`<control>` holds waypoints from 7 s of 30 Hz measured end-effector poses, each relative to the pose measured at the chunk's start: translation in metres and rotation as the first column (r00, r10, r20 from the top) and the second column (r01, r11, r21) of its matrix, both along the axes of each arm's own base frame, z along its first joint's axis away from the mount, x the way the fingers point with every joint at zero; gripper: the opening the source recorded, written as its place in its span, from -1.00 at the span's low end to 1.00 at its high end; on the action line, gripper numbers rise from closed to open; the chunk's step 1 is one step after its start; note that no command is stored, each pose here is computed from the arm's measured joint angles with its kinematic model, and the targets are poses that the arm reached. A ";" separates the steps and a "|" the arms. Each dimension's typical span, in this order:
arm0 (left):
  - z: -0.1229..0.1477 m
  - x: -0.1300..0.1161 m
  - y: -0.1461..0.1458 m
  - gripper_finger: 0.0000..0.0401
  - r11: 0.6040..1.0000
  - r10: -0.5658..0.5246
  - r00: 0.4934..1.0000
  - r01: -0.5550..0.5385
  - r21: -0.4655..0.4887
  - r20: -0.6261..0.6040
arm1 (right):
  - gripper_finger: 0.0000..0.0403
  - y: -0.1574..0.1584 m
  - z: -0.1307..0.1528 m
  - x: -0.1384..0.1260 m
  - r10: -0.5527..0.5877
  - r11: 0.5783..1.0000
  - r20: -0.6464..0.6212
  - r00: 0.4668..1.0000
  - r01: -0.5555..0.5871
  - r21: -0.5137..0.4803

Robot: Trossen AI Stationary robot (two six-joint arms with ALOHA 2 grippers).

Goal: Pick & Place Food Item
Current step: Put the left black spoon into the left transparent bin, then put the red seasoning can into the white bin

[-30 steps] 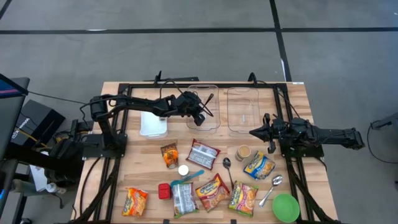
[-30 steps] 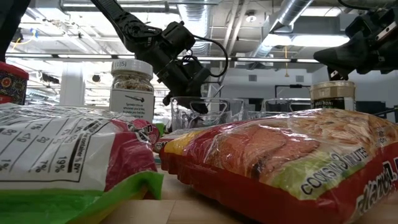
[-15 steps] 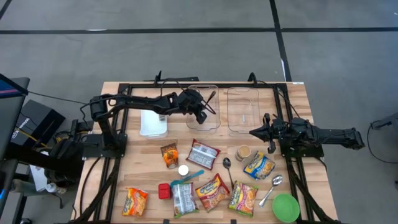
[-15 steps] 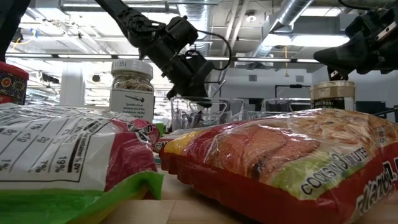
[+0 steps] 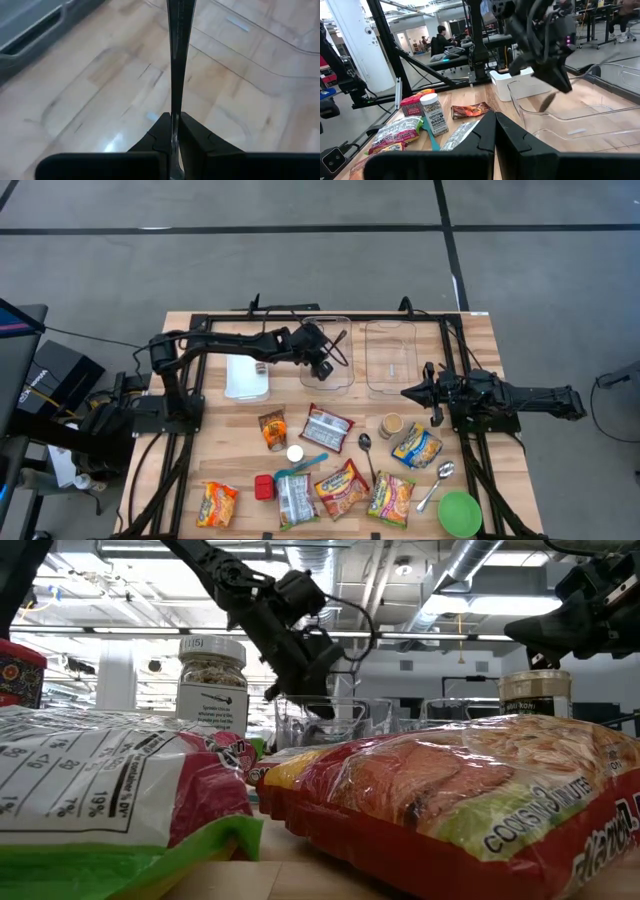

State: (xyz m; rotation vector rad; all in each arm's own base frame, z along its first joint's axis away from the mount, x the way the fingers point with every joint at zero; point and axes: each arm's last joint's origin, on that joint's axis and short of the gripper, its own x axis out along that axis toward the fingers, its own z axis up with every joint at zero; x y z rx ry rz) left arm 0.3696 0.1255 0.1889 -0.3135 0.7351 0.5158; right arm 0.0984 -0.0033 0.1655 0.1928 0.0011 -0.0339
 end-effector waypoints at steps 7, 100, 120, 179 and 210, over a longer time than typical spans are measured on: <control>-0.029 0.004 0.002 -0.93 0.999 0.015 0.997 -0.019 -0.050 -0.081 | -1.00 0.000 0.000 0.000 0.000 1.000 0.000 1.000 0.000 0.000; 0.076 -0.157 -0.208 -0.58 0.784 -0.119 0.851 0.397 -0.478 0.512 | -1.00 0.000 0.000 0.000 0.000 1.000 0.000 1.000 0.000 0.000; 0.085 -0.177 -0.250 -0.58 0.788 -0.142 0.784 0.459 -0.410 0.604 | -1.00 -0.003 0.000 0.000 -0.046 0.999 0.003 0.999 0.046 0.000; 0.107 -0.152 -0.326 -1.00 0.855 0.047 0.977 0.069 -0.514 0.209 | -1.00 -0.003 0.000 0.000 -0.047 0.999 0.003 0.999 0.047 0.000; 0.088 -0.128 -0.308 -1.00 0.658 0.287 0.957 -0.226 -0.719 -0.039 | -1.00 -0.003 0.000 0.000 -0.048 0.999 0.002 0.999 0.048 0.000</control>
